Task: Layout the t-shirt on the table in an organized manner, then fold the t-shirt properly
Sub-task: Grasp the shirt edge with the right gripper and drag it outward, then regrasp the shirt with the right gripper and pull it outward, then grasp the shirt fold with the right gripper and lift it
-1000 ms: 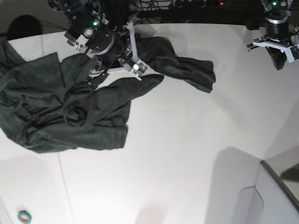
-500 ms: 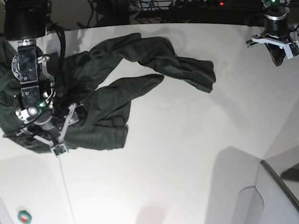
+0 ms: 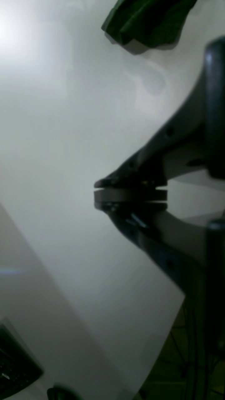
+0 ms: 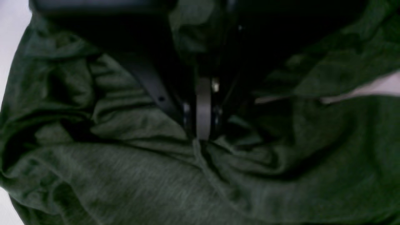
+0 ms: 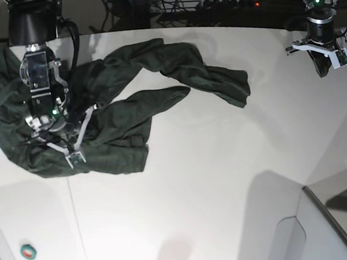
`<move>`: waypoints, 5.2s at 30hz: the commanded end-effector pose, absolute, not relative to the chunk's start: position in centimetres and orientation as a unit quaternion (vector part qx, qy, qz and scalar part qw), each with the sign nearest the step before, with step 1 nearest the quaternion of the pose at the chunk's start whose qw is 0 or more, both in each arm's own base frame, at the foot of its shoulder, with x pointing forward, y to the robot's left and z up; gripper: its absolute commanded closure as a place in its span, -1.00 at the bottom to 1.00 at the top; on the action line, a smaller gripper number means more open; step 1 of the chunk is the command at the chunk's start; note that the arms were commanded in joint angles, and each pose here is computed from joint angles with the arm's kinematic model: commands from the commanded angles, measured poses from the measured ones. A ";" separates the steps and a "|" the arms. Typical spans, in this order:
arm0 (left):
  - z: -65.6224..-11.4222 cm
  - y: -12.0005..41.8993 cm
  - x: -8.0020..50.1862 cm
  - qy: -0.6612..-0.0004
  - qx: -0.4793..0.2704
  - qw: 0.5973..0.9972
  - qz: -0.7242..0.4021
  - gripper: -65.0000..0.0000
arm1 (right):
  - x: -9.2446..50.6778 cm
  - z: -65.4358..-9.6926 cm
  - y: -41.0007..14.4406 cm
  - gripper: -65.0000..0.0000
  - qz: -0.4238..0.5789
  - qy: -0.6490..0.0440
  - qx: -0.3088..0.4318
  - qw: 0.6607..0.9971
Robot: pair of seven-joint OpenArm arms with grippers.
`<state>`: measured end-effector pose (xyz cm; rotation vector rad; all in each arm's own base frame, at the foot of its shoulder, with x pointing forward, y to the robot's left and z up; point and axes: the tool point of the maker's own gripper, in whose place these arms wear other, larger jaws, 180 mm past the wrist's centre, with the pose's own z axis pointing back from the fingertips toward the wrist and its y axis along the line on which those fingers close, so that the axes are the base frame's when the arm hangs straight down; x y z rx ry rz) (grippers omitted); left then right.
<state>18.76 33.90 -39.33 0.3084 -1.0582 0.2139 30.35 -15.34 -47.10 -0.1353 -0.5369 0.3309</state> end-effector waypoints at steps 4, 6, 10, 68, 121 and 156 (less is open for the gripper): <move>-38.0 34.3 19.5 -0.522 0.152 0.834 0.094 1.00 | 29.2 -44.2 -15.4 1.00 0.168 -0.308 -0.079 0.933; -38.0 34.3 19.5 -0.522 0.152 0.834 0.094 1.00 | 27.9 -43.6 -14.9 1.00 0.185 -0.310 -0.073 0.930; -38.6 32.5 20.1 -0.521 0.131 0.840 0.081 1.00 | 24.1 -44.2 -14.3 1.00 0.226 -0.278 -0.055 0.932; -40.1 36.9 18.3 -0.494 0.145 0.852 0.094 1.00 | 15.0 -41.7 -13.0 1.00 0.296 -0.248 -0.041 0.921; -41.1 35.6 17.6 -0.488 0.133 0.855 0.112 1.00 | 14.6 -47.9 -9.8 0.83 0.281 -0.175 0.055 0.942; -44.6 22.2 19.7 -0.465 -0.011 0.885 0.003 0.07 | 24.5 -41.7 -4.7 -0.45 0.405 -0.299 0.026 0.863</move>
